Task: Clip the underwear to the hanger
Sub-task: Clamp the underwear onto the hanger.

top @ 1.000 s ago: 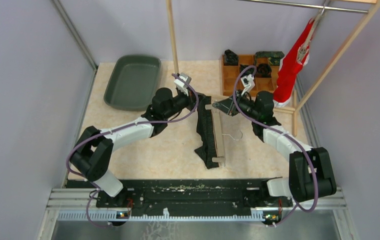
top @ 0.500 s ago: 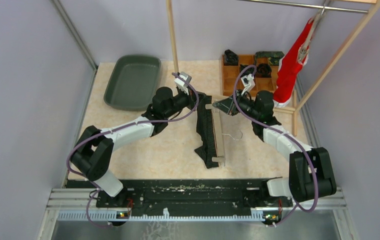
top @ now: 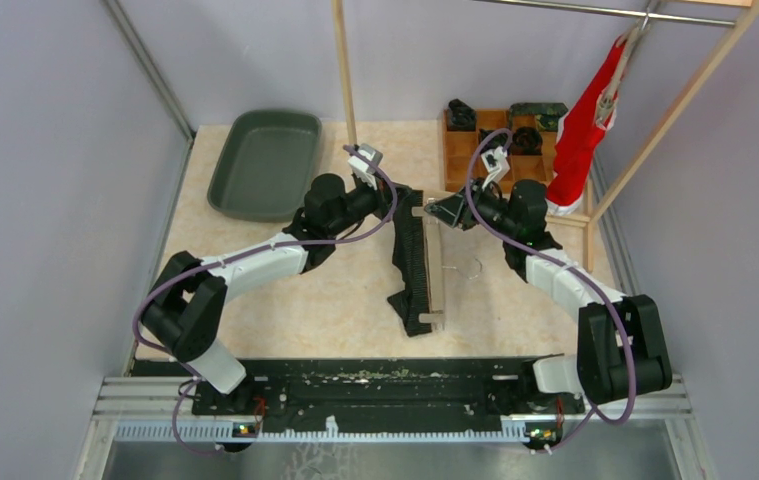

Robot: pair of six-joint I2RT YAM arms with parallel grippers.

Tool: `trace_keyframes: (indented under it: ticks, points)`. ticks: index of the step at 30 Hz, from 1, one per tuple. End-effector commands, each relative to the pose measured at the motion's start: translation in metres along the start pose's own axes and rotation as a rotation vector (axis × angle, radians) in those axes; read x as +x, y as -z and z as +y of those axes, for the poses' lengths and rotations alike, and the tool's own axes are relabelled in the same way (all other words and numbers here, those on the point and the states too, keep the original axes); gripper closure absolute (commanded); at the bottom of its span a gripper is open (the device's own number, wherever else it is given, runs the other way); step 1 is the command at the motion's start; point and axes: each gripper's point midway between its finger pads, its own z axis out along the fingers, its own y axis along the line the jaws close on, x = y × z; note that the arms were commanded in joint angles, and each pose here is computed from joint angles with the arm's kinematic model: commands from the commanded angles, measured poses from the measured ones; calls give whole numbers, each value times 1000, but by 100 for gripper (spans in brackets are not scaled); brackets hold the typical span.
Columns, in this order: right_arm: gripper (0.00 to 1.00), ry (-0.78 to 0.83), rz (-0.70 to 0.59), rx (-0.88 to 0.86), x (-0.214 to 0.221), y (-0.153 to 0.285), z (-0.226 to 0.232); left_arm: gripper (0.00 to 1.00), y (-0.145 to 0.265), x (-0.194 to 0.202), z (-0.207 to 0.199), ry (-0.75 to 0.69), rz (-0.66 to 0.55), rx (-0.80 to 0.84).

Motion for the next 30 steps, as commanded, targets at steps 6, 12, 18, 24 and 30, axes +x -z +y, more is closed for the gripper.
trace_keyframes:
  ticks: [6,12,18,24,30]
  points:
    - [59,55,-37,-56,-22,-6,18,100,-4,-30,-6,-16,-83,20]
    - [50,57,-39,-42,-20,-5,15,100,-3,-32,-7,-17,-92,26]
    - [38,71,-72,23,-23,-1,6,100,1,-33,-10,-43,-105,41]
    - [37,89,-94,46,-24,4,4,100,9,-34,-22,-118,-148,123]
    - [37,100,-128,70,-27,11,6,100,11,-30,-33,-168,-144,207]
